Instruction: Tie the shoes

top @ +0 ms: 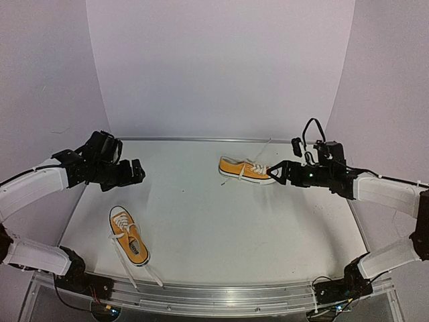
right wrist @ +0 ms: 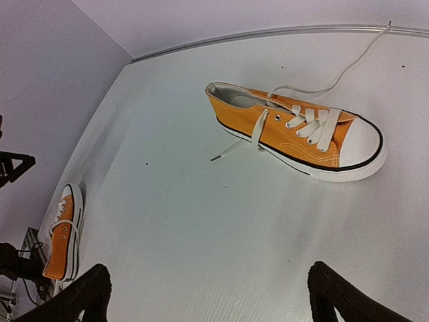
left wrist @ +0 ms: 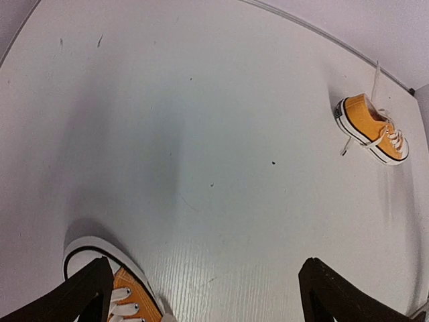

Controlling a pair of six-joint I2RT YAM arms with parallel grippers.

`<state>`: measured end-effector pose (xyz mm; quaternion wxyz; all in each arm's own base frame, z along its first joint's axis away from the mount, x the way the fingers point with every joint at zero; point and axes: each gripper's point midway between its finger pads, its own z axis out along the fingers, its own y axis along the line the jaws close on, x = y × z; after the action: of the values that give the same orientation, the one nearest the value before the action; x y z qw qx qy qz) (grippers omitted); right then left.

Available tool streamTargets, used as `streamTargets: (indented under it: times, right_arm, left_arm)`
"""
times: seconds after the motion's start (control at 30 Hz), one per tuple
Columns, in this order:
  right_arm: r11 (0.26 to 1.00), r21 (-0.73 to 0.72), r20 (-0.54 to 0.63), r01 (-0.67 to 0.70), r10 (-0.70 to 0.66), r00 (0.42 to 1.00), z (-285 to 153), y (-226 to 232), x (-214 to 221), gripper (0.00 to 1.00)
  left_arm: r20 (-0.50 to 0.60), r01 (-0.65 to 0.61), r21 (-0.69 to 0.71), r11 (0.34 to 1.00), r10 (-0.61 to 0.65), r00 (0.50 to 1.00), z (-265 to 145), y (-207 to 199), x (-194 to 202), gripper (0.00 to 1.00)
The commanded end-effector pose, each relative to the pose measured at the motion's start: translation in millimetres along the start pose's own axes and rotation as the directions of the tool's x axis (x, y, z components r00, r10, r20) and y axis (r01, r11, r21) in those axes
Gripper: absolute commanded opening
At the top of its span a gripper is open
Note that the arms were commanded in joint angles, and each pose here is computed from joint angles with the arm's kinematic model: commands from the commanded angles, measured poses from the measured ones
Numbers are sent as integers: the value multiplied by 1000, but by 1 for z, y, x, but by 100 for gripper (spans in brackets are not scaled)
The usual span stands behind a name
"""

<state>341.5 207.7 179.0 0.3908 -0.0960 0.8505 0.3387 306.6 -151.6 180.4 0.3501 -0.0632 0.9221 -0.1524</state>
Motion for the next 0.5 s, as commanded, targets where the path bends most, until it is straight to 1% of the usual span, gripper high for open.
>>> streamTargets:
  times: [0.0,0.07,0.13,0.17,0.23,0.3,0.4,0.43,0.47]
  right_arm:
    - [994,-108,-15,-23,21,1000,9,13,8,98]
    - [991,-128,-29,-39,35,999,14,12,16,98]
    - [989,-140,-39,-53,48,998,19,11,23,98]
    - [988,-140,-45,-61,56,997,20,9,26,98]
    - [986,-148,-50,-72,65,997,22,9,31,98]
    - [985,-152,-52,-80,73,996,23,9,35,98]
    - [986,-149,-52,-80,73,996,22,8,37,98]
    - [986,-147,-52,-81,74,996,21,8,38,98]
    - [986,-146,-51,-81,75,996,21,7,38,98]
  left_arm:
    - [-105,103,-71,992,-110,988,-17,25,37,100]
    - [-173,181,-61,982,-189,967,-17,31,66,100]
    - [-212,246,-66,967,-254,944,-19,39,89,100]
    - [-202,269,-56,962,-275,940,-25,42,93,100]
    - [-183,303,-81,949,-313,932,-34,54,101,100]
    - [-170,310,-115,944,-326,930,-41,64,105,100]
    - [-201,301,-183,936,-335,920,-41,75,118,99]
    - [-215,299,-192,935,-337,917,-38,77,123,97]
    - [-226,298,-186,936,-336,914,-35,76,126,92]
